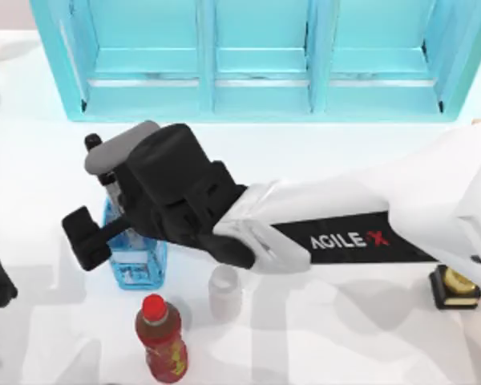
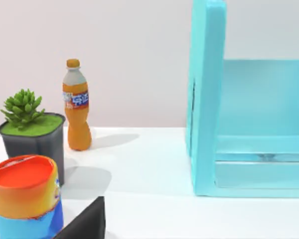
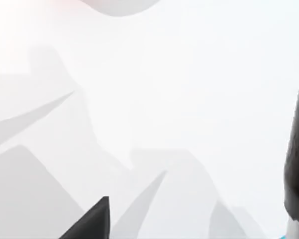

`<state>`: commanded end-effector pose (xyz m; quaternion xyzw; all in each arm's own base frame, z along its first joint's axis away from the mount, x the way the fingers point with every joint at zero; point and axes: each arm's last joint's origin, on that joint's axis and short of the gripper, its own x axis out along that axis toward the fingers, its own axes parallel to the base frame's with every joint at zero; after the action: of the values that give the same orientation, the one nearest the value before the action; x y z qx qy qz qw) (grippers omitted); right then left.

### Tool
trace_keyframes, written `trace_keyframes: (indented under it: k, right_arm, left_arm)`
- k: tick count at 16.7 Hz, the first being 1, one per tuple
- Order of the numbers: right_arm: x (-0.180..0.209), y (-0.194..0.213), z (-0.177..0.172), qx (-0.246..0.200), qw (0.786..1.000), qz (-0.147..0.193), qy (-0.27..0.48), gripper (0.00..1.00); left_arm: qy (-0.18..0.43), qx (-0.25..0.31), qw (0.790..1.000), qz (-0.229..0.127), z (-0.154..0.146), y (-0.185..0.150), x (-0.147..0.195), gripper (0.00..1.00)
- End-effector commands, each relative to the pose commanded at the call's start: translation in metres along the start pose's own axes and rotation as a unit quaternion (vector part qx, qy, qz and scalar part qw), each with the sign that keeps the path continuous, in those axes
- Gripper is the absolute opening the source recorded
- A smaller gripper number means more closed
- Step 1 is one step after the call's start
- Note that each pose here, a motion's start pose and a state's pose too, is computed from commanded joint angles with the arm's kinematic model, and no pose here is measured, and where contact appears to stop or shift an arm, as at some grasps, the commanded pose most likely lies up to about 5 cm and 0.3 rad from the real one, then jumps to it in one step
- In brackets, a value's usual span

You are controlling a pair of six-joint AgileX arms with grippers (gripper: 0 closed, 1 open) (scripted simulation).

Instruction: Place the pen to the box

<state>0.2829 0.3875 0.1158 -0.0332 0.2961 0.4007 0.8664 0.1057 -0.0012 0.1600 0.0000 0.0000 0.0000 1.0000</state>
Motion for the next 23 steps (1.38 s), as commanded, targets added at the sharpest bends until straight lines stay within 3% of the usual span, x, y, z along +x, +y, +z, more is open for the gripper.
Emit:
trace_keyframes:
  k: [4,5,16,19,23]
  right_arm:
    - [0.000,0.000,0.000,0.000,1.000,0.000,0.000,0.02]
    - [0.000,0.000,0.000,0.000,1.000,0.000,0.000,0.00]
    - [-0.011,-0.005,0.008,0.000,1.000,0.003,0.004,0.00]
    - [-0.047,-0.023,0.032,-0.006,1.000,0.005,0.010,0.00]
    - [-0.131,-0.051,0.077,-0.010,1.000,0.002,-0.016,0.00]
  left_arm:
    - [0.000,0.000,1.000,0.000,0.000,0.000,0.000,1.00]
    - [0.000,0.000,1.000,0.000,0.000,0.000,0.000,1.00]
    - [0.000,0.000,1.000,0.000,0.000,0.000,0.000,1.00]
    - [0.000,0.000,1.000,0.000,0.000,0.000,0.000,1.00]
    - [0.000,0.000,1.000,0.000,0.000,0.000,0.000,1.00]
